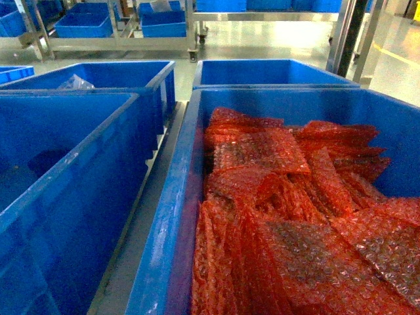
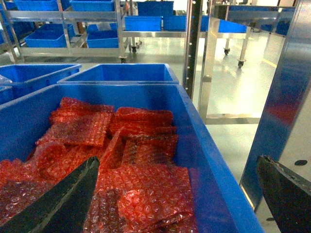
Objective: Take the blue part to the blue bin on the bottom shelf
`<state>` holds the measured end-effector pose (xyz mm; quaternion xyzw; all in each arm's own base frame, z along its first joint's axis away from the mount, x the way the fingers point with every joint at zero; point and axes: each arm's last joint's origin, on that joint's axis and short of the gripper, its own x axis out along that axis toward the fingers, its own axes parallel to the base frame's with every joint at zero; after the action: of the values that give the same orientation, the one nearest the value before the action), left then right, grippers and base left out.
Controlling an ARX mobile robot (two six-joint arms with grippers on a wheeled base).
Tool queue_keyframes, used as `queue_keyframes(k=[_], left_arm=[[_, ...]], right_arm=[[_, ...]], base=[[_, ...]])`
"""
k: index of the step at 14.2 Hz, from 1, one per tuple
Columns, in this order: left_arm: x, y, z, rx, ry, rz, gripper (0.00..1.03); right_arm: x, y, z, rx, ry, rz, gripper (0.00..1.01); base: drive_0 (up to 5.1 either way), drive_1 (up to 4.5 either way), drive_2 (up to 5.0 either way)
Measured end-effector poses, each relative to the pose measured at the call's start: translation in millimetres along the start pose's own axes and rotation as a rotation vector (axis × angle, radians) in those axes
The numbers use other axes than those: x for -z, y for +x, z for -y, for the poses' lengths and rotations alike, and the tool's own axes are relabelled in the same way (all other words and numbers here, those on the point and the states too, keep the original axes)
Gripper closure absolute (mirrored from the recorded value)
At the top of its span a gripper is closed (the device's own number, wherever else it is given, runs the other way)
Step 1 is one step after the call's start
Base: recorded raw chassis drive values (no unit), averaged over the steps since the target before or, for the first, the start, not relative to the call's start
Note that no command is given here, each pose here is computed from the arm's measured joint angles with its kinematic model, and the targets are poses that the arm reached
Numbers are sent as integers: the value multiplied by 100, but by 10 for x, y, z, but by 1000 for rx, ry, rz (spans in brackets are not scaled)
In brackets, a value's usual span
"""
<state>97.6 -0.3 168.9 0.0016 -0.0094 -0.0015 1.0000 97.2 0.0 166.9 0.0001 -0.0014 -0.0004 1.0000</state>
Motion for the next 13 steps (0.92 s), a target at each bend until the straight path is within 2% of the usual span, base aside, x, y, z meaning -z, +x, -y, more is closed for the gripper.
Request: queue_keyframes(k=[1, 4, 5, 6, 9, 10, 13], left_arm=[[33, 1, 0, 1, 0, -27, 101], [29, 1, 0, 0, 0, -23, 101], [29, 1, 0, -1, -2, -23, 94], [29, 1, 0, 0, -2, -23, 48], [29, 1, 0, 0, -2, -23, 10], [29, 1, 0, 0, -2, -23, 3], [29, 1, 0, 0, -2, -23, 5]], right_arm=[[2, 0, 0, 2, 0, -2, 3], [0, 0, 0, 0, 0, 0, 3], [0, 0, 0, 0, 0, 0, 3], [0, 0, 0, 0, 0, 0, 3], [0, 0, 0, 0, 0, 0, 3], [0, 0, 0, 0, 0, 0, 3], [0, 0, 0, 0, 0, 0, 3]], base=[[0, 0, 0], [0, 0, 0], [0, 0, 0], [0, 0, 0], [0, 0, 0], [0, 0, 0], [0, 0, 0]])
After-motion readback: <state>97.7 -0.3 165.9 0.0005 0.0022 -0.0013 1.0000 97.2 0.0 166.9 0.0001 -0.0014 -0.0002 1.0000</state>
